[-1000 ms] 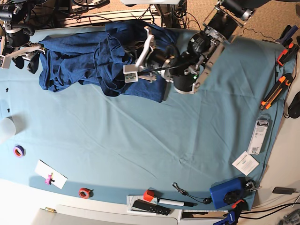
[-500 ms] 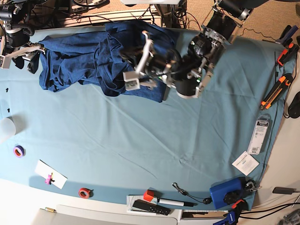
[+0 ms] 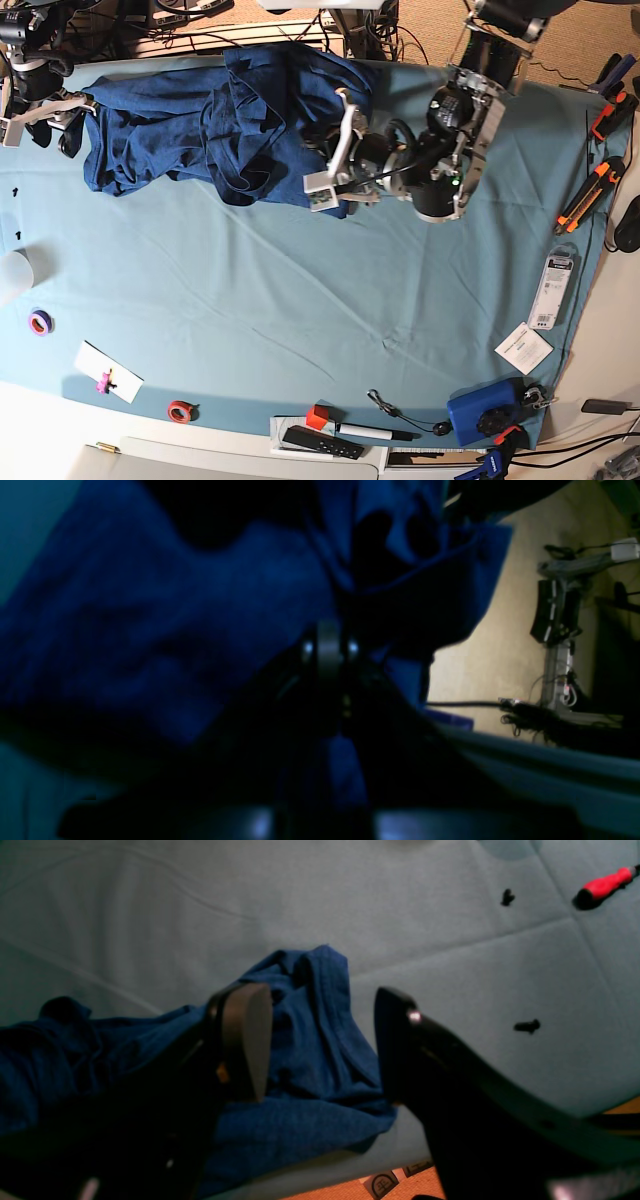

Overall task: Layout the t-shirt on the table in an organized manner, then fold the t-shirt properly
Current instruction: 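Press and tuck the folded fabric with the left gripper onto the shirt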

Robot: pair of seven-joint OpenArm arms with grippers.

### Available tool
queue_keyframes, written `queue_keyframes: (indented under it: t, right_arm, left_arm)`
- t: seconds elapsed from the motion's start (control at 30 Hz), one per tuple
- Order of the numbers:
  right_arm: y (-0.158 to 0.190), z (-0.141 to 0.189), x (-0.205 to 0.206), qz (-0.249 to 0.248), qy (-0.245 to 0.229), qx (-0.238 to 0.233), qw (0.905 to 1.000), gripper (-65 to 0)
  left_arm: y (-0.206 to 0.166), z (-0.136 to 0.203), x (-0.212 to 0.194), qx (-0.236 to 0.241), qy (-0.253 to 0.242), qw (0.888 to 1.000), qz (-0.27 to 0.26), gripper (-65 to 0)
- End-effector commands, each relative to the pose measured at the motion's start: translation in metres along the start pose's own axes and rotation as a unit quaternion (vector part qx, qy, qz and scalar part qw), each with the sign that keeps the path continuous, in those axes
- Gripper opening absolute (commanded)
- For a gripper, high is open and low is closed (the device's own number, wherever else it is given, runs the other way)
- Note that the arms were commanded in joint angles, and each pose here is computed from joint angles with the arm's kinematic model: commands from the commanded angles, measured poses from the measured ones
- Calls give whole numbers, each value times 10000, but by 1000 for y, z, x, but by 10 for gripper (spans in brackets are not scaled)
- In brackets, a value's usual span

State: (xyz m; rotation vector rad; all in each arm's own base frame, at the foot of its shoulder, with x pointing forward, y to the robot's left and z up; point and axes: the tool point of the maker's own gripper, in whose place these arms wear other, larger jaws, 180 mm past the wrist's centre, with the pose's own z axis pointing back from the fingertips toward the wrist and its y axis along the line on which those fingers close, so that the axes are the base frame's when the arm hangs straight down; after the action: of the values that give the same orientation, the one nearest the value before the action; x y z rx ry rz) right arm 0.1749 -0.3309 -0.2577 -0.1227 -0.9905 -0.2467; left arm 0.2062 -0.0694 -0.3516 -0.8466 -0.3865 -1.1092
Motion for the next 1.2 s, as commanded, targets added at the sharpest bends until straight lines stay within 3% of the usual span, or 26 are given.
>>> queue_keyframes:
  t: [0.0,0.27,0.6,0.73,1.17]
  right_arm:
    - [0,3,13,85,-251,9,9996,-326]
    - [0,3,13,82,-251,9,9997,-326]
    - [1,3,13,83,-251,10,9997,-326]
    - [0,3,13,82,-251,9,9997,-326]
    - [0,3,13,82,-253,9,9996,-326]
  left_arm:
    - [-2,4,15,-24,-220,9996,-146,-650]
    - [-7,-6,15,31,-528,9986,-29,-650]
    - [-41,-44,25,-196,-482,9957,-770,-650]
    - [-56,-56,40,-324,-508,9922,-1091,-650]
    - [-68,-59,96,-322,-1079,9833,-1430,-650]
